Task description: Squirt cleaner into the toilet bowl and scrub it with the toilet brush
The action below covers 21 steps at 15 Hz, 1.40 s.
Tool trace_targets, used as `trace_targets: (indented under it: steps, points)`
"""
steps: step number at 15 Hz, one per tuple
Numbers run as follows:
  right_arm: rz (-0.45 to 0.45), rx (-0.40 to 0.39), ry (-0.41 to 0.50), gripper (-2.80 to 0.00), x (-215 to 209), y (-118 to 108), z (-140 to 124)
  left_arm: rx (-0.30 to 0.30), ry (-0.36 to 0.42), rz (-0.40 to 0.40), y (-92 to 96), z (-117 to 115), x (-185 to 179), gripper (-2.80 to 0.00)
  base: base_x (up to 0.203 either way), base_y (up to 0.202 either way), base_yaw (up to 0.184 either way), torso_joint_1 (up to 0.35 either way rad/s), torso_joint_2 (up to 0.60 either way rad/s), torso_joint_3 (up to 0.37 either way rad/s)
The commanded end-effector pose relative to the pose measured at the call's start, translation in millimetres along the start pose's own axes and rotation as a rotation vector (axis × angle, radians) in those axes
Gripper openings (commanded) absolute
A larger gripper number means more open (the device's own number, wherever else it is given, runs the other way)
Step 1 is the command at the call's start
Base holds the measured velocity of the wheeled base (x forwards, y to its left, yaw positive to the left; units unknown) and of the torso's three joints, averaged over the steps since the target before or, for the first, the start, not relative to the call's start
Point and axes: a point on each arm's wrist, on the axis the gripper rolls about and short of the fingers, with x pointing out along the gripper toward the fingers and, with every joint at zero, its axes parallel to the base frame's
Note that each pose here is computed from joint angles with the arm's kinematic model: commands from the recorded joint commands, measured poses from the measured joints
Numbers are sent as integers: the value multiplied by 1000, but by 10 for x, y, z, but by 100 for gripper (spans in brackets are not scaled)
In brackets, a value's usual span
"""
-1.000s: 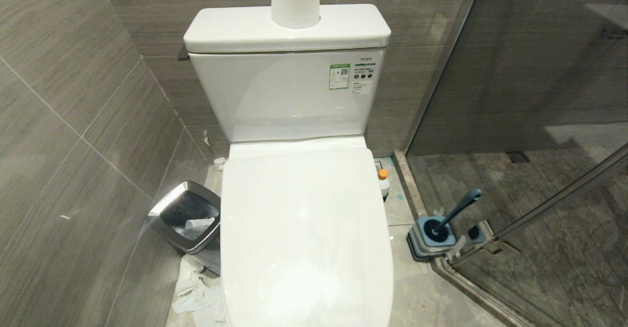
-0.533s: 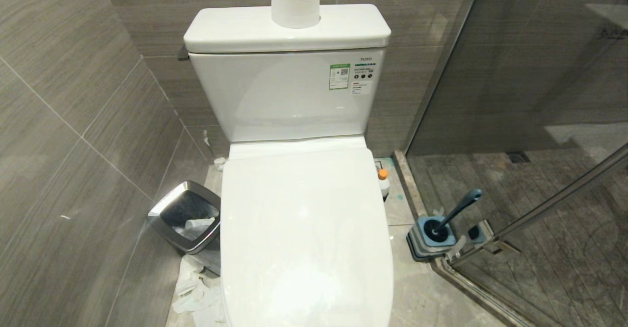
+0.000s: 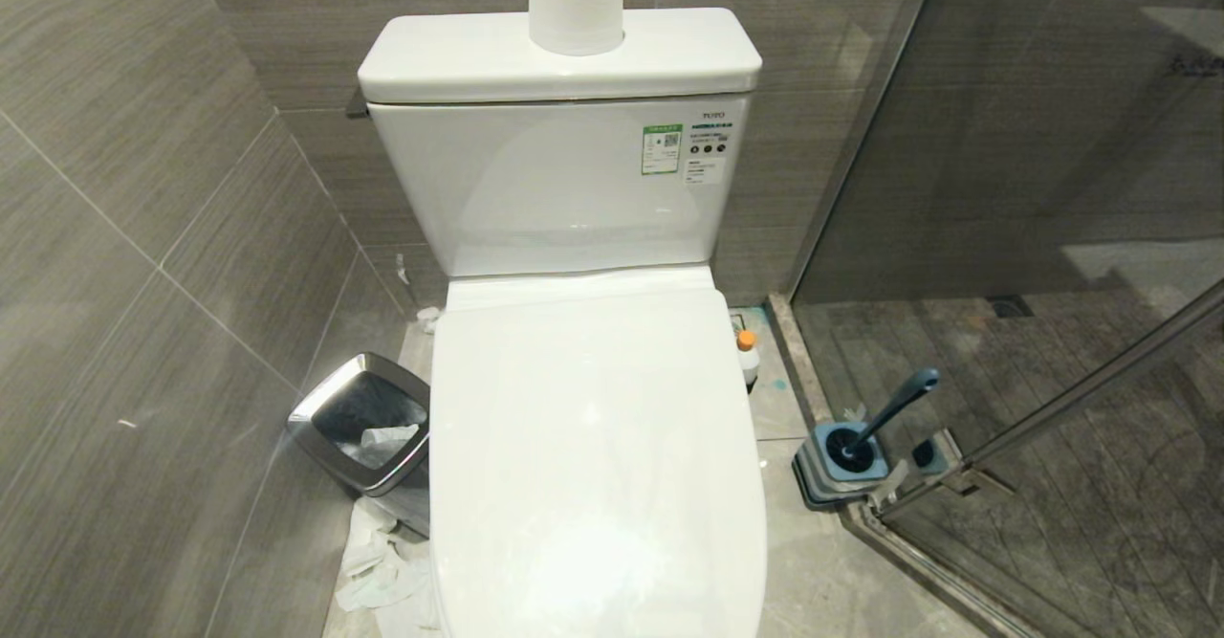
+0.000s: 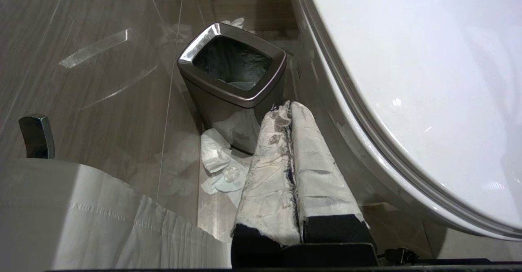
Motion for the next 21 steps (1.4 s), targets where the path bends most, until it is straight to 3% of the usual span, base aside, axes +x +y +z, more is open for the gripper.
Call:
trace_targets:
  steps: [1,21]
  points:
    - [1,-1,2,-280,1,0,0,0,1,1,0,1,1,-280,0,0,0,0,0,0]
    - [-1,-1,2,-280,1,0,0,0,1,0,0,1,1,-280,0,0,0,0,0,0]
